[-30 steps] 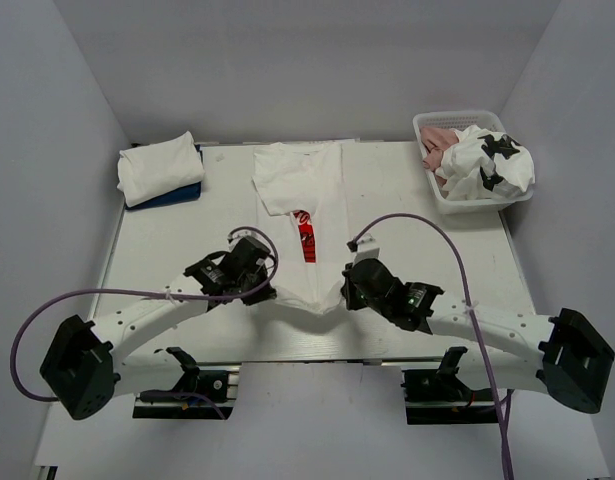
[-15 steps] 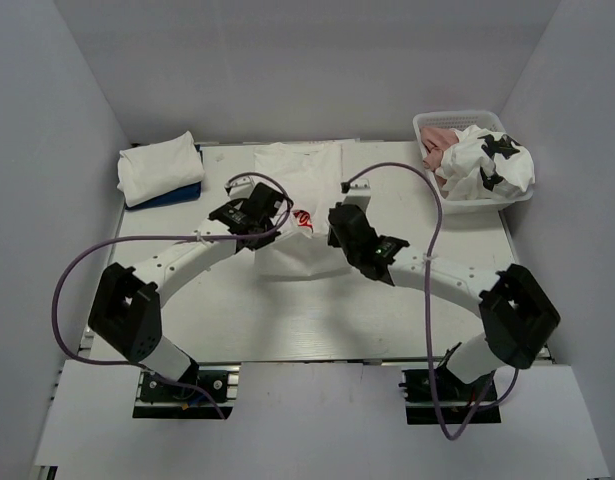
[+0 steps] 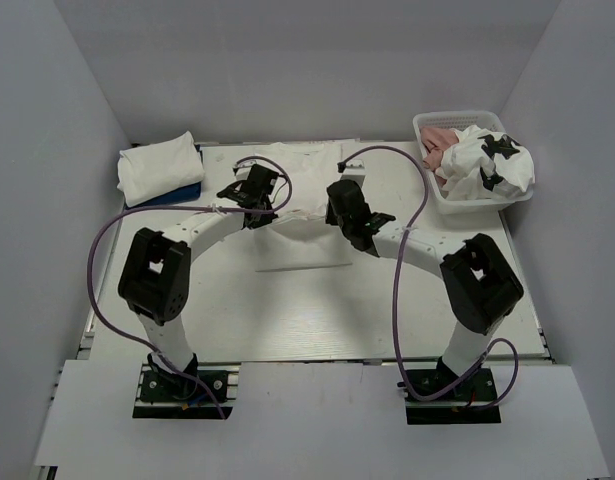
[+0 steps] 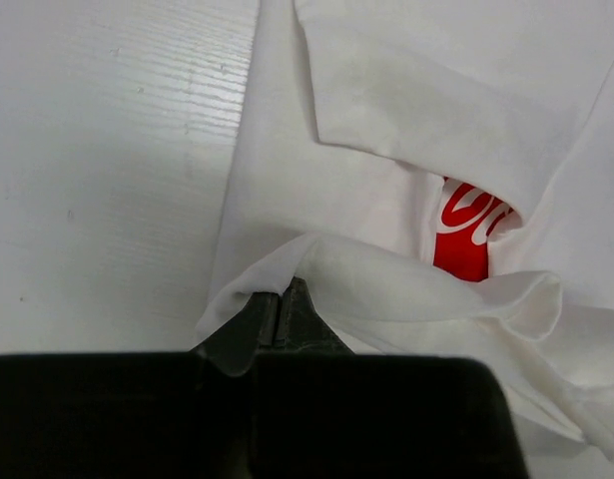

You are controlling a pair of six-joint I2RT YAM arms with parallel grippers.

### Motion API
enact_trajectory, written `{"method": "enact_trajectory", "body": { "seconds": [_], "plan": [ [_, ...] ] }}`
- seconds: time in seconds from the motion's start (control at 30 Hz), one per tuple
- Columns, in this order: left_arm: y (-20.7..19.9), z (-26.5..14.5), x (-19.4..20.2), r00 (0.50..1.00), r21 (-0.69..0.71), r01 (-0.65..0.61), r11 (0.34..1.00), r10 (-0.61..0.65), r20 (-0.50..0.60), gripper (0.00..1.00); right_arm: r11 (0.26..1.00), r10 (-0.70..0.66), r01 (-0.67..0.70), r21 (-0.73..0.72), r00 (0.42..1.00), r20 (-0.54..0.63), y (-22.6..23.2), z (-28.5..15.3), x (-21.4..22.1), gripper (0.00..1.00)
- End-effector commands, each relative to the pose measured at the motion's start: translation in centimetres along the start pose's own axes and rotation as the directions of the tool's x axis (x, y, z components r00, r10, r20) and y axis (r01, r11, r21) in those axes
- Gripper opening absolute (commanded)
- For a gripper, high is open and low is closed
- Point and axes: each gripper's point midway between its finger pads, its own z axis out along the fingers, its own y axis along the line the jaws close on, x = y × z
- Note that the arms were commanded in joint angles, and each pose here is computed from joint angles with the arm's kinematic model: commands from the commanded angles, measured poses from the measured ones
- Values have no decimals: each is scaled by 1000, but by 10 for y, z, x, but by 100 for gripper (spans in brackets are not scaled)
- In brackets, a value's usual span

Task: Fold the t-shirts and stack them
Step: Fold the folded rectangular tshirt in 1/3 of the way, then grab one side of the 2/3 rectangular tshirt with both arms

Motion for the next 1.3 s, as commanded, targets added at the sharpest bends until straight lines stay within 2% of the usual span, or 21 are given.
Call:
{"method": "enact_trajectory", "body": {
  "seconds": [0.0, 0.17, 0.3, 0.33, 0.37, 0.43, 0.47, 0.5, 0.57, 0.6, 0.67, 0.7, 0.73, 0.77, 0.87, 0.9, 0.93, 0.97, 1.0, 1.13, 1.27],
  "plan": [
    [-22, -7, -36, 996, 100, -19, 995, 11, 84, 0, 999, 28, -26, -22, 996, 85, 8, 12, -36, 0],
    [-32, 2, -50, 994, 151, -47, 987, 32, 104, 0, 999, 25, -26, 21, 998, 59, -1, 31, -38, 0],
    [-34, 20, -44, 996, 142, -71, 987, 63, 63, 4, 998, 26, -27, 50, 999, 31, -11, 43, -31, 0],
    [-29, 30, -40, 997, 112, -74, 991, 72, 27, 12, 998, 29, -31, 56, 999, 27, -13, 47, -29, 0],
    [-24, 35, -39, 997, 94, -73, 993, 73, 8, 16, 998, 29, -31, 55, 999, 27, -12, 49, -29, 0],
    [-22, 40, -42, 998, 76, -60, 995, 61, -12, 29, 999, 23, -23, 49, 1000, 15, -11, 57, -29, 25],
    [-15, 43, -41, 998, 54, -48, 997, 50, -32, 45, 999, -7, 8, 50, 1000, -23, -13, 58, -22, 35],
    [-13, 45, -40, 998, 35, -42, 998, 44, -36, 56, 999, 1, -1, 41, 1000, -4, -6, 62, -37, 48],
    [-5, 44, -50, 999, 20, -27, 999, 28, -35, 81, 997, -31, 35, 64, 997, -66, -13, 62, -29, 54],
    [-4, 33, -56, 1000, 15, -11, 1000, 12, -22, 91, 998, -30, 33, 50, 998, -51, -7, 61, -40, 61],
    [0, 21, -55, 1000, 19, 2, 1000, -1, -16, 100, 998, -49, 53, 44, 995, -91, -8, 54, -34, 64],
    [-1, 16, -59, 1000, 32, 18, 999, -19, 3, 100, 999, -39, 41, 22, 996, -76, -4, 49, -41, 66],
    [4, 2, -56, 1000, 49, 22, 999, -22, 7, 100, 999, -41, 41, -9, 996, -85, -1, 43, -39, 89],
    [7, -4, -54, 1000, 53, 24, 998, -24, 13, 100, 998, -45, 40, -45, 993, -110, 2, 35, -28, 90],
    [21, -21, -33, 999, 72, 49, 996, -49, -5, 100, 995, -26, 8, -102, 984, -174, 1, 13, -2, 90],
    [27, -20, -11, 998, 82, 42, 996, -38, -54, 100, 996, -18, -4, -90, 971, -238, -9, 8, 29, 90],
    [25, -27, -6, 998, 106, 38, 994, -33, -51, 100, 995, -4, -19, -98, 973, -230, -10, -3, 24, 90],
    [29, -27, 16, 995, 110, 25, 994, -14, -99, 100, 995, 7, -32, -97, 969, -247, -12, -7, 32, 90],
    [33, -25, 27, 991, 107, 30, 994, -16, -130, 100, 996, 17, -45, -83, 950, -311, -24, -14, 63, 90],
    [32, -25, 69, 976, 179, 33, 983, 7, -220, 100, 993, 76, -100, -61, 944, -322, -37, -29, 81, 90],
    [38, -23, 81, 969, 175, 31, 984, 13, -246, 100, 988, 84, -125, -89, 927, -366, -34, -34, 96, 90]
  ]
}}
